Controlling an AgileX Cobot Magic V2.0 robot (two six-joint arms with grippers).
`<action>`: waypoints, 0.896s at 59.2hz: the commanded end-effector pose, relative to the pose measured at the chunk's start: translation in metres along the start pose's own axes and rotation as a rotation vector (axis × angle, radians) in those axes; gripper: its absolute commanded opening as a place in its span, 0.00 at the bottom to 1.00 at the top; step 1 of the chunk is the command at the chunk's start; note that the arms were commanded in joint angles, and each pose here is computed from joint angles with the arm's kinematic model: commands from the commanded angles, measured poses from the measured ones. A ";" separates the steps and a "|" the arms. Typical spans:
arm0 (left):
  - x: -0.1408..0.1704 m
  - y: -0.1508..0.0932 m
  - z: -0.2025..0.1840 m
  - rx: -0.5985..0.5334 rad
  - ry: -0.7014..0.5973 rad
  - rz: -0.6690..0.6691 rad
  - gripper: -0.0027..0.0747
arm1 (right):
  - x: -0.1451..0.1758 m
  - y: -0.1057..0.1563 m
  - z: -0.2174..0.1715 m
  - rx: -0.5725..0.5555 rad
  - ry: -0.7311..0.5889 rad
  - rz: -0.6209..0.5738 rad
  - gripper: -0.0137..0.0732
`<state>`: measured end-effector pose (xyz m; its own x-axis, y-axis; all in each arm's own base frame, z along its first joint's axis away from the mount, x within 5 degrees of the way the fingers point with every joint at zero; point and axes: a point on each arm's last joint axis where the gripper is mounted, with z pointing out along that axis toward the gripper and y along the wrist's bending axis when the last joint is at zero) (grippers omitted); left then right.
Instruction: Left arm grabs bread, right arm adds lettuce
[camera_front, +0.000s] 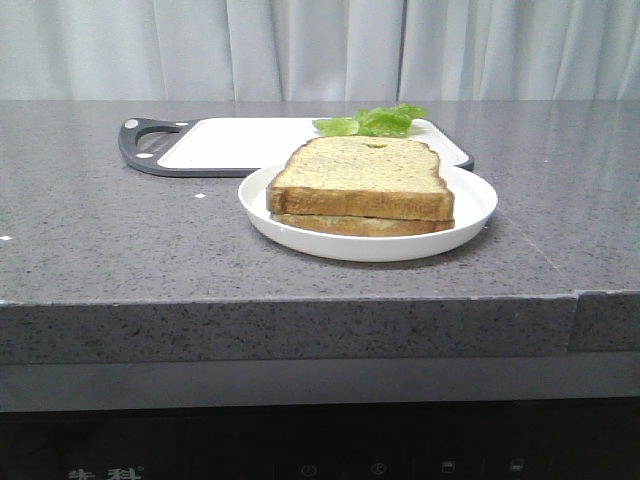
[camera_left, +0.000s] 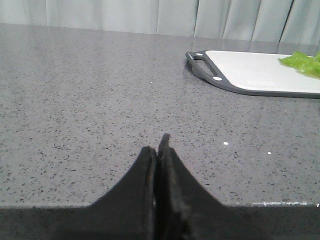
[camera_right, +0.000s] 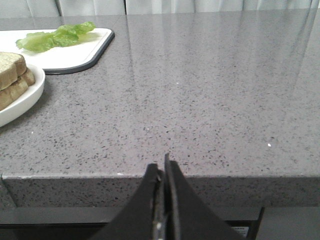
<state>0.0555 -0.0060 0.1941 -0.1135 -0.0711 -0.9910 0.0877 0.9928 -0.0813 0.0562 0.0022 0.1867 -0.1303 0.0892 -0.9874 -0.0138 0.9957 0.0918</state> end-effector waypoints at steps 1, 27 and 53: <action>-0.008 0.000 -0.002 0.002 -0.107 -0.019 0.01 | -0.009 0.000 -0.002 0.005 -0.100 -0.017 0.09; -0.082 -0.006 -0.014 -0.002 -0.186 0.050 0.01 | -0.060 0.005 -0.018 -0.011 -0.220 -0.008 0.09; -0.147 -0.010 0.038 -0.015 -0.020 0.074 0.04 | -0.137 0.013 -0.005 -0.012 -0.144 -0.010 0.09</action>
<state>0.1065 -0.0085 0.3181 -0.1817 0.0231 -0.9831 0.0809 0.9967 0.0085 0.0662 0.0033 0.3053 -0.0814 0.0863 -0.9929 -0.0305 0.9956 0.0890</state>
